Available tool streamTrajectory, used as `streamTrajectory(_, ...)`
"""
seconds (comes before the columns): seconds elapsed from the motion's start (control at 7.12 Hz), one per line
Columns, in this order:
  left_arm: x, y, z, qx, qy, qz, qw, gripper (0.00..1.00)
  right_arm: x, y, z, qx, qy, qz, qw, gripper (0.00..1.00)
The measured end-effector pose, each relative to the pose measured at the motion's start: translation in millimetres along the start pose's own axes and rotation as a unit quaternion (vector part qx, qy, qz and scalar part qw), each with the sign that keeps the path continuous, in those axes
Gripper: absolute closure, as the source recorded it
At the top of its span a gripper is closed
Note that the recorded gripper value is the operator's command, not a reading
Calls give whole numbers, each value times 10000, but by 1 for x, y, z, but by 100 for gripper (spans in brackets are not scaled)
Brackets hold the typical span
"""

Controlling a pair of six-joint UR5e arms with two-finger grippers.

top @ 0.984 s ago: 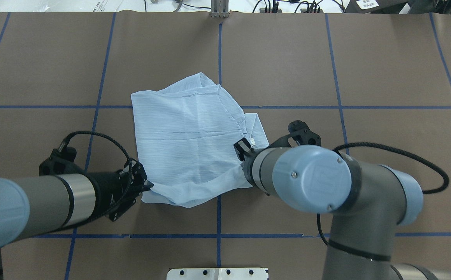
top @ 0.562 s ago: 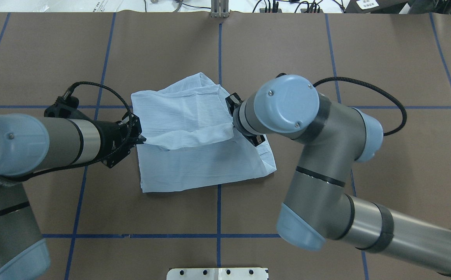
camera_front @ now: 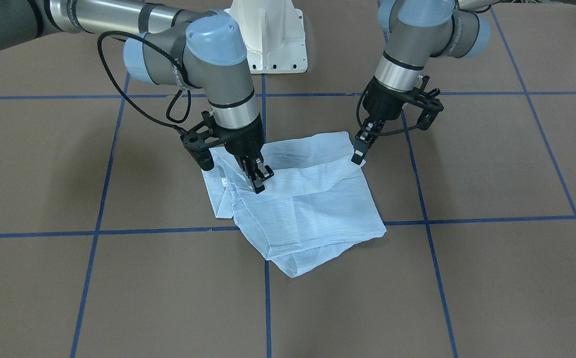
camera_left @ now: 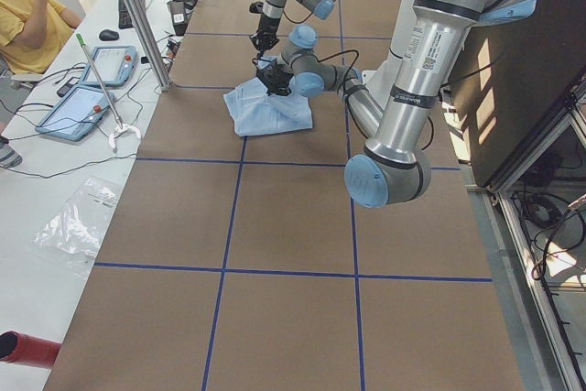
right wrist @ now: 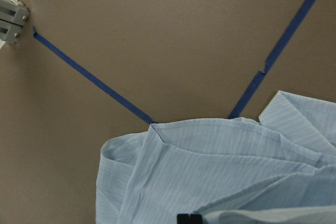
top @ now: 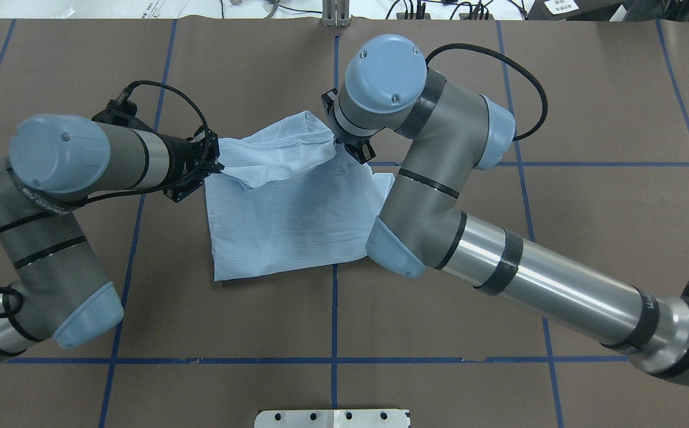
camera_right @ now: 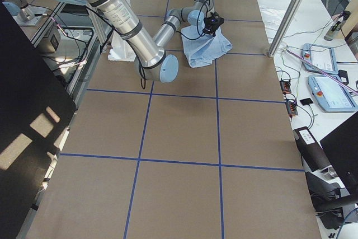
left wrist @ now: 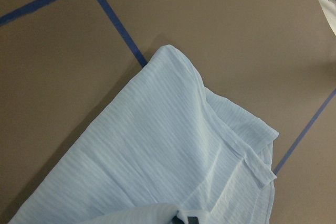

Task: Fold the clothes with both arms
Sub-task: 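Lay the folded edge down with both grippers and release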

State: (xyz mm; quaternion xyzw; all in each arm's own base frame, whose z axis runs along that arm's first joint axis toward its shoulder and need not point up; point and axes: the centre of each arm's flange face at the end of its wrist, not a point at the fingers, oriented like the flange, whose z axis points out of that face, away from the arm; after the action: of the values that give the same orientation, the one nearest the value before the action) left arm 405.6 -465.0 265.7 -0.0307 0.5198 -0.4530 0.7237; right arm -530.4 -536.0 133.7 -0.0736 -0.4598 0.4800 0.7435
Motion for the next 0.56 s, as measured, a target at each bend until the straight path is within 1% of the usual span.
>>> streamTrajectory(0.28, 9, -29, 42, 125, 66, 76, 9999, 100, -29, -9, 27, 37, 2, -83, 10000, 100)
streamTrajectory(0.56, 11, -60, 67, 222, 151, 149, 9995, 100, -49, -13, 47, 83, 1, -135, 9999, 100)
